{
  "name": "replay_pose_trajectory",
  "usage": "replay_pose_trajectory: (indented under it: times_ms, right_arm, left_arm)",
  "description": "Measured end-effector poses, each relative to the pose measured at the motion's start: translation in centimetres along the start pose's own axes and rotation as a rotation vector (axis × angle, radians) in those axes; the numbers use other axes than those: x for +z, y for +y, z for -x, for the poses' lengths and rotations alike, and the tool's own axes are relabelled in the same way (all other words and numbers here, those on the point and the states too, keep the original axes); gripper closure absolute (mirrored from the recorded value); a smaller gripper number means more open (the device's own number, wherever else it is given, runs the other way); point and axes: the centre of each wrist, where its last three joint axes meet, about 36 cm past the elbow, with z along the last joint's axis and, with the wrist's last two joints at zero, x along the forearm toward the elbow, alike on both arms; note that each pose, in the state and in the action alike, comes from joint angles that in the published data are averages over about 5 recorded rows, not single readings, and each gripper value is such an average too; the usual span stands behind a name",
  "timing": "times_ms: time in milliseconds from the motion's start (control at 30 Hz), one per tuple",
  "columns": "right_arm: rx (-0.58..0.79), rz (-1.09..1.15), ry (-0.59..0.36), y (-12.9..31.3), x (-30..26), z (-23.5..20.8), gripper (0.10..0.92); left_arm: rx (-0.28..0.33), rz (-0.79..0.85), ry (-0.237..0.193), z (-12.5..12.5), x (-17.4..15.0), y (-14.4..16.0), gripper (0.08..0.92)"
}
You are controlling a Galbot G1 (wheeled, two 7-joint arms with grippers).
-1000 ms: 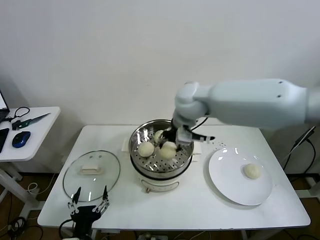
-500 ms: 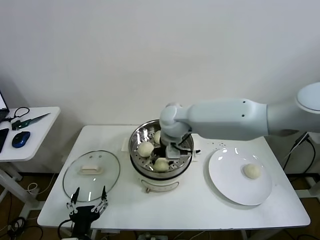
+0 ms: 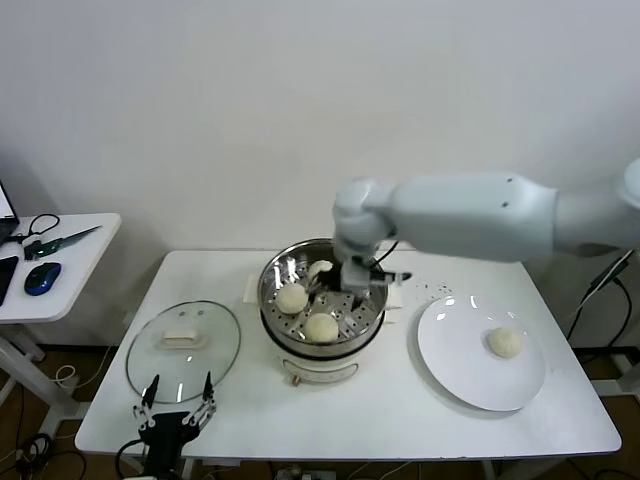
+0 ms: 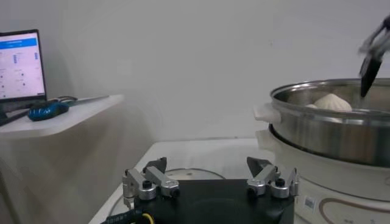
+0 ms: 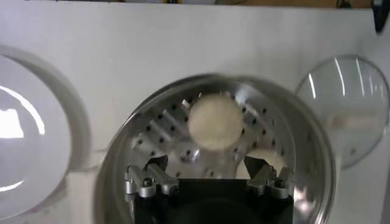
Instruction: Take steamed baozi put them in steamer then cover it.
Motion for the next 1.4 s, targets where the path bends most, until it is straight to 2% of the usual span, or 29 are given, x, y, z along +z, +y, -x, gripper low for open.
replay_pose_trajectory:
  times_ms: [167,333,567,767,1067,1400]
  right_arm:
    - [-0.006,0.268,0.045,6.2,4.2,-3.9,0.200]
    - [0.006,0.583,0.062,14.5,6.4,-5.1,0.200]
    - [0.020,0.960,0.027,25.9,6.0,-2.1,0.200]
    - [0.003,1.153,-0.005,33.1,4.6,2.3,0.200]
    - [-0.040,1.287,-0.002,39.0,2.9,7.3,0.200]
    - [-0.062,1.337,0.021,41.2,2.9,11.2,0.200]
  left_arm:
    - [0.001,-0.001,-0.003,0.0,0.0,0.0,0.177]
    - [0.002,-0.005,-0.006,0.2,0.0,0.0,0.177]
    - [0.000,-0.008,-0.001,0.4,0.1,0.2,0.177]
    - [0.000,-0.011,0.001,0.5,0.1,0.2,0.177]
    - [0.003,-0.015,0.008,0.6,0.3,0.0,0.177]
    - [0.001,-0.011,0.020,0.5,0.7,0.1,0.177]
